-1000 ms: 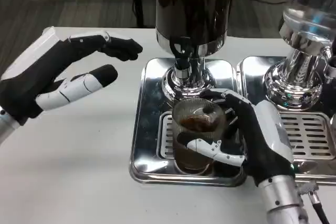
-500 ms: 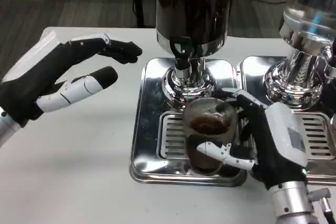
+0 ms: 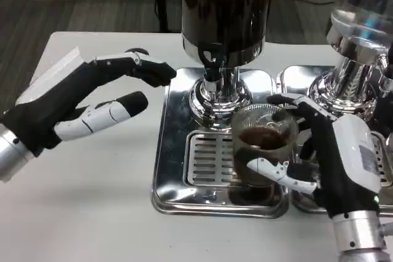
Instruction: Grasp the cup under the faucet to collect the drink, then remove the cup.
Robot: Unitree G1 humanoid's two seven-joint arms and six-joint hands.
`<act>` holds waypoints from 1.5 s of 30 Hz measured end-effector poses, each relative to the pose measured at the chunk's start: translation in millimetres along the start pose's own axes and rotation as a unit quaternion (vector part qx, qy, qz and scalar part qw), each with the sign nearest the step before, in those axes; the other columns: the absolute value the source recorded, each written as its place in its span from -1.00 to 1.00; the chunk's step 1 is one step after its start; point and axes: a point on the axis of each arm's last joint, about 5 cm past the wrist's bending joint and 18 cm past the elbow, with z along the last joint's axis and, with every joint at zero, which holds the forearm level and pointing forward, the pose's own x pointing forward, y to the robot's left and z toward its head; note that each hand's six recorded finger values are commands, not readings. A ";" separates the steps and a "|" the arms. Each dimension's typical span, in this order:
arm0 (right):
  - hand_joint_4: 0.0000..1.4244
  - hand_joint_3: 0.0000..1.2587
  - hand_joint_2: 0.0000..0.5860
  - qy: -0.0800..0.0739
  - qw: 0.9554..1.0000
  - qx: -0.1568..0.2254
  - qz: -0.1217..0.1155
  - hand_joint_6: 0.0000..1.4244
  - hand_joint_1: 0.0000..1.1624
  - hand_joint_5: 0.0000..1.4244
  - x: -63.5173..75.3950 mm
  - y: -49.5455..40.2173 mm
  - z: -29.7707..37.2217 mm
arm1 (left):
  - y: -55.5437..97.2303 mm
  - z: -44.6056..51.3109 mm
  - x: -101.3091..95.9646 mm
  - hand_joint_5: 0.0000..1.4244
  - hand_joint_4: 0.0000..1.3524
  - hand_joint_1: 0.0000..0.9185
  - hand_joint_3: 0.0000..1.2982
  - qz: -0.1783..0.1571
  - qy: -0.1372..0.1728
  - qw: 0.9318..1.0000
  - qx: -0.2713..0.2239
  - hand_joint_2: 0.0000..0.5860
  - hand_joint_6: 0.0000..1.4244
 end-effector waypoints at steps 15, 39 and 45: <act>-0.06 -0.02 -0.26 -0.016 1.000 0.001 -0.010 0.53 0.22 0.22 0.3 -12.9 5.3 | -21.7 -2.1 -9.5 -0.65 -0.66 -1.00 -0.55 -0.055 -0.010 0.998 0.006 -0.55 -0.64; -0.02 0.00 -0.26 -0.032 0.998 0.020 0.041 0.58 0.22 0.25 -38.3 -39.2 28.7 | -31.2 -1.4 -38.8 -0.76 -0.79 -1.00 -0.66 -0.104 -0.024 0.993 0.047 -0.55 -0.68; -0.02 0.00 -0.26 -0.039 0.998 0.018 0.039 0.59 0.22 0.25 -47.1 -46.7 35.9 | -34.3 4.2 -47.8 -0.76 -0.79 -1.00 -0.66 -0.116 -0.028 0.991 0.052 -0.55 -0.68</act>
